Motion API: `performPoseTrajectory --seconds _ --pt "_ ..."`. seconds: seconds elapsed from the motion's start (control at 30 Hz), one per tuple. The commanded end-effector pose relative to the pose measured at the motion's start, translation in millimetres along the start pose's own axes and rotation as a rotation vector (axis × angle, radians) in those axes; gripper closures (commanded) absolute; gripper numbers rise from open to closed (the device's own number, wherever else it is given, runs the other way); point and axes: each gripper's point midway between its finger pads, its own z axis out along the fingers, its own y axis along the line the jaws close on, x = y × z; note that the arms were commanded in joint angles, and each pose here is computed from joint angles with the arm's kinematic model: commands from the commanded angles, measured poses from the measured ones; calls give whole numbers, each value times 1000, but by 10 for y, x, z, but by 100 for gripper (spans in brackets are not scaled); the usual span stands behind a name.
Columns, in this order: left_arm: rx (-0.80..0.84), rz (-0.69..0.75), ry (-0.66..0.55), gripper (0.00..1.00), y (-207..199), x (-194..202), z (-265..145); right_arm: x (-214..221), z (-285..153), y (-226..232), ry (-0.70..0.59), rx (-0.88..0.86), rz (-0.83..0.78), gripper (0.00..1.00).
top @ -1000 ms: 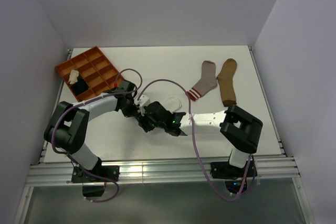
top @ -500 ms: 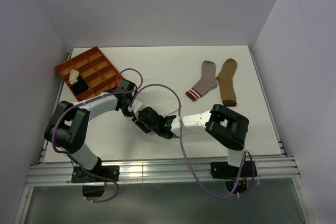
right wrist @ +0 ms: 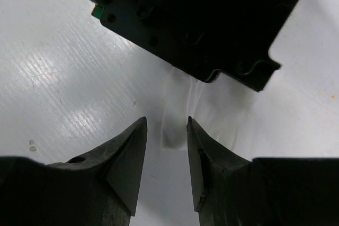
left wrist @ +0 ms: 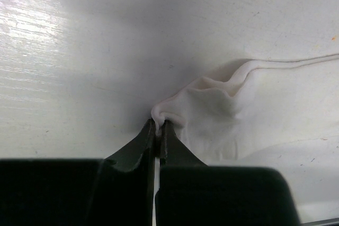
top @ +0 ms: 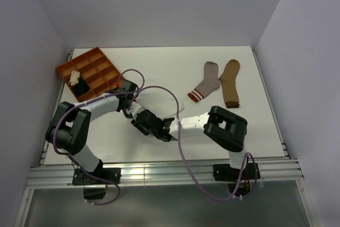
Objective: Roll the socks
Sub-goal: Roll the sock at the center of the board.
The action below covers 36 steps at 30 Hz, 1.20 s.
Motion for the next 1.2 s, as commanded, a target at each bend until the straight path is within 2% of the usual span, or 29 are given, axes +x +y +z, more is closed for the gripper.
performPoseTrajectory --seconds 0.0,0.37,0.4,0.5,0.57,0.6,0.63,0.77,0.8,0.87,1.17 --pt "-72 36 41 99 171 96 35 -26 56 37 -1 11 -20 57" --pt "-62 34 49 99 170 126 52 370 190 -14 114 72 -30 65" --pt "-60 34 49 98 166 126 48 397 189 -22 121 77 -27 68" --pt "-53 28 44 94 161 127 40 489 180 -66 148 92 -5 87" --pt "-41 12 32 91 147 120 12 494 154 -87 153 80 34 96" --pt "-33 -4 9 87 132 87 -27 554 135 -94 167 68 48 100" --pt "-32 -12 2 84 152 97 -37 550 114 -103 166 56 69 100" --pt "9 -75 -68 63 127 -9 -154 560 46 -115 187 -53 224 100" --pt "27 -90 -91 51 102 -55 -177 573 19 -111 201 -118 274 100" --pt "47 -134 -123 36 111 -112 -240 578 8 -105 216 -176 361 100" --pt "188 -246 -195 30 -6 -194 -423 556 -133 -118 233 -511 780 100"
